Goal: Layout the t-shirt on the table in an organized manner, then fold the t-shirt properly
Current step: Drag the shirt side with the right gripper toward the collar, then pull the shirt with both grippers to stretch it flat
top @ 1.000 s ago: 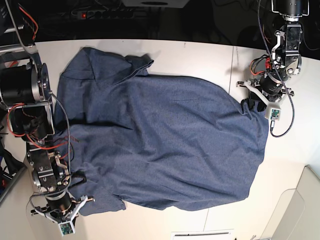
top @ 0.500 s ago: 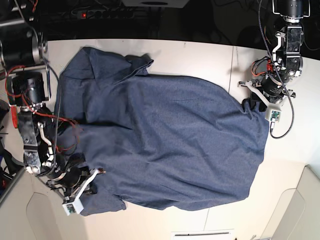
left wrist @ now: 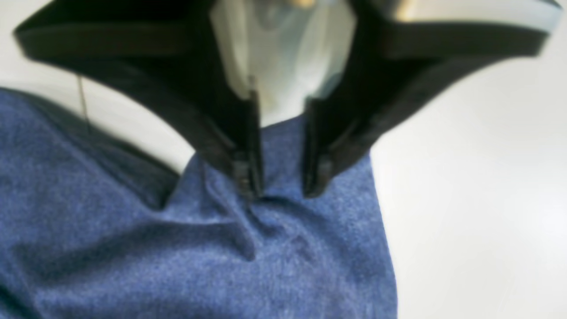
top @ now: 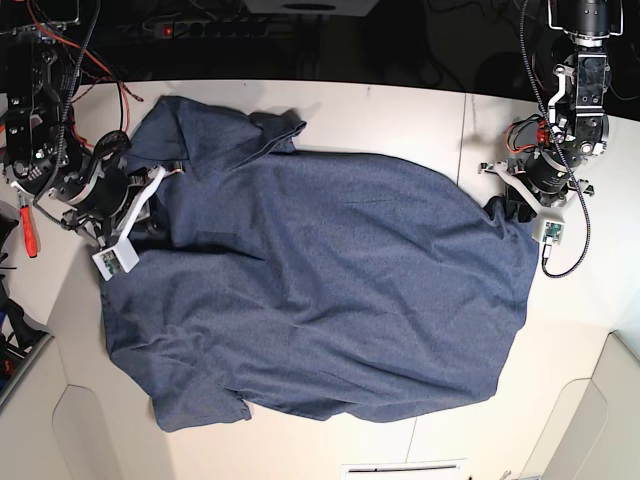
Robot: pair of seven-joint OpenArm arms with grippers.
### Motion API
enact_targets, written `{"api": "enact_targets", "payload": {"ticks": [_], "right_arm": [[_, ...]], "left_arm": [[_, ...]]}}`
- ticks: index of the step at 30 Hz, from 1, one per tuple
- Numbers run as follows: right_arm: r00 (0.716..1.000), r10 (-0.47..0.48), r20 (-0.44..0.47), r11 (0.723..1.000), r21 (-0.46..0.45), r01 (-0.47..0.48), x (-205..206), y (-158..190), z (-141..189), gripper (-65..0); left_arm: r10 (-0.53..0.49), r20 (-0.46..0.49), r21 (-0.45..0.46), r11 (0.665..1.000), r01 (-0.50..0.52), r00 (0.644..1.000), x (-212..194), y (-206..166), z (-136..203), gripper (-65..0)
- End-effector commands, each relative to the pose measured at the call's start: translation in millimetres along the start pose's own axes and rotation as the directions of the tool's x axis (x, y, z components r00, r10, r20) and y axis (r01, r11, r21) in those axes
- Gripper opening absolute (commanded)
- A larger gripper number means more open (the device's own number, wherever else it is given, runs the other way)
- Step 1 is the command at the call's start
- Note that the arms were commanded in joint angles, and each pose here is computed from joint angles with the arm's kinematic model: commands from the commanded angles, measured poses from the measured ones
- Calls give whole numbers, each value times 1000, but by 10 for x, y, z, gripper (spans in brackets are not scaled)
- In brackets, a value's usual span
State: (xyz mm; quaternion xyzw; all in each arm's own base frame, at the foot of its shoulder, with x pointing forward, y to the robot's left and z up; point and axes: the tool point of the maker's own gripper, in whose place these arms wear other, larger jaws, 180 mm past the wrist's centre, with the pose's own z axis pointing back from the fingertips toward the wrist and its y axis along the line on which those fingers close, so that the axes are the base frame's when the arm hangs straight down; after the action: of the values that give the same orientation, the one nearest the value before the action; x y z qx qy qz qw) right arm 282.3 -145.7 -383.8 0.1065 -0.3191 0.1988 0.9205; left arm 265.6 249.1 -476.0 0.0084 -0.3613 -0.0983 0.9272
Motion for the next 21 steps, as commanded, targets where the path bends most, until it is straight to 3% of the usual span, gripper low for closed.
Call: {"api": "enact_targets", "payload": {"ticks": [1,5,11,15,21], "right_arm": [[999,0,33,1000,1,0,56,-10,27,-650],[999,-36,7,999,15,36,-171,24,-30,-650],[990,-122,-71,992,15,123,-551,-17,-226,-650],[965,-196,-174,979,26,204,-935,74,-379,-650],[915,-203,-348,960,112,256,-1330,380,-276,-650]], "left_arm": [[-30,-88,20,999,31,996,-185,85,31,-541],[-30,-153,22,999,34,988,-300,100,48,-631],[-46,-232,38,998,57,972,-422,235,107,-637],[-59,-263,51,996,75,963,-460,336,147,-637],[-61,-380,63,994,91,923,-652,449,245,-637]]}}
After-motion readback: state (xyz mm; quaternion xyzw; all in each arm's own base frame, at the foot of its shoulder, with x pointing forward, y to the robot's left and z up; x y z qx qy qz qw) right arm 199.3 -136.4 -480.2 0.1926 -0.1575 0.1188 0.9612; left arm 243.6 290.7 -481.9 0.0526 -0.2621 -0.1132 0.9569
